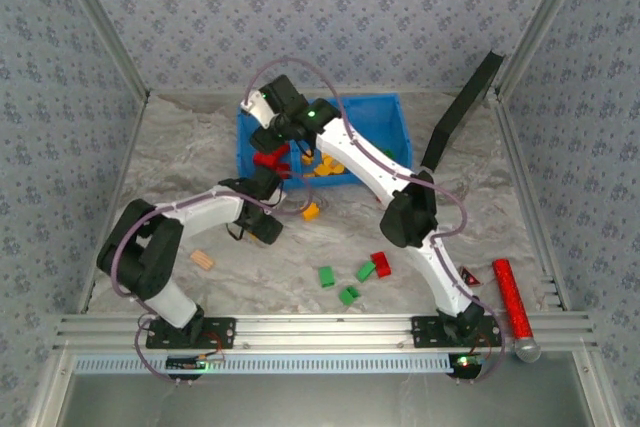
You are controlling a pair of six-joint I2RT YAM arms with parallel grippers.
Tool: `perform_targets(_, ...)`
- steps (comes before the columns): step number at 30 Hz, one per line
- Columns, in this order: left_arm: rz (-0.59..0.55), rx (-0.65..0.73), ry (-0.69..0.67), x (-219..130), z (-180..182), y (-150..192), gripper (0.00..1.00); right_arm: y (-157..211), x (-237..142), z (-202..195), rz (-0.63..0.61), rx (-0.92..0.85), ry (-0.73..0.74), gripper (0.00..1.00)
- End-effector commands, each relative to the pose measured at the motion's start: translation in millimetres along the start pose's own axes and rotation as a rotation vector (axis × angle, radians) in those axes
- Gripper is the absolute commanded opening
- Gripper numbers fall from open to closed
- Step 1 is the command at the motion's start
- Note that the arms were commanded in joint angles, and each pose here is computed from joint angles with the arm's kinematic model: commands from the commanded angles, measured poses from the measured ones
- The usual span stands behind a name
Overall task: Sort the legos into containers by color
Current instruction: Pick up the lego from the center of the table, then place the lego in the container.
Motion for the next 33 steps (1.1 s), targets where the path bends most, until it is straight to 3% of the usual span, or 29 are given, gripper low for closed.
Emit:
perform_targets(1,0.002,0.033,-0.003,4,-1,-9,0.76,-6,-43,-14,-0.056,0.033,-0.005,0.59)
perform_targets(5,0.047,0.043,0.037,14,-4,-10,0.66,11,-64,-36,-0.102,0.107,-0.003,0.59)
perform_targets(7,0.065,0.048,0.068,16,-7,-11,0.51,24,-78,-44,-0.085,0.145,0.021,0.59)
perform_targets(10,0.082,0.041,0.099,17,-7,-13,0.38,48,-100,-52,-0.048,0.201,0.068,0.6)
perform_targets(17,0.109,-0.017,0.128,7,-4,-19,0.27,128,-144,-49,0.088,0.406,0.136,0.61)
perform_targets(22,-0.078,-0.048,0.164,-49,0,-50,0.25,172,-154,-23,0.115,0.505,0.119,0.61)
perform_targets(29,-0.417,-0.035,0.213,-143,3,-130,0.23,214,-115,29,0.042,0.461,0.027,0.61)
perform_targets(33,-0.491,-0.027,0.204,-156,3,-176,0.22,222,-96,49,0.015,0.389,-0.026,0.61)
Point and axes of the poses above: each hand's point on the last joint's axis, 136 mm out from that joint toward the fingers, its own x axis out along the fingers, its own z axis along the line the jaws close on, y = z × x, the point moved 8 cm from there along -x, back along the fingers, and after that the axes turned 5 degrees about -x, right-handed, at the moved point
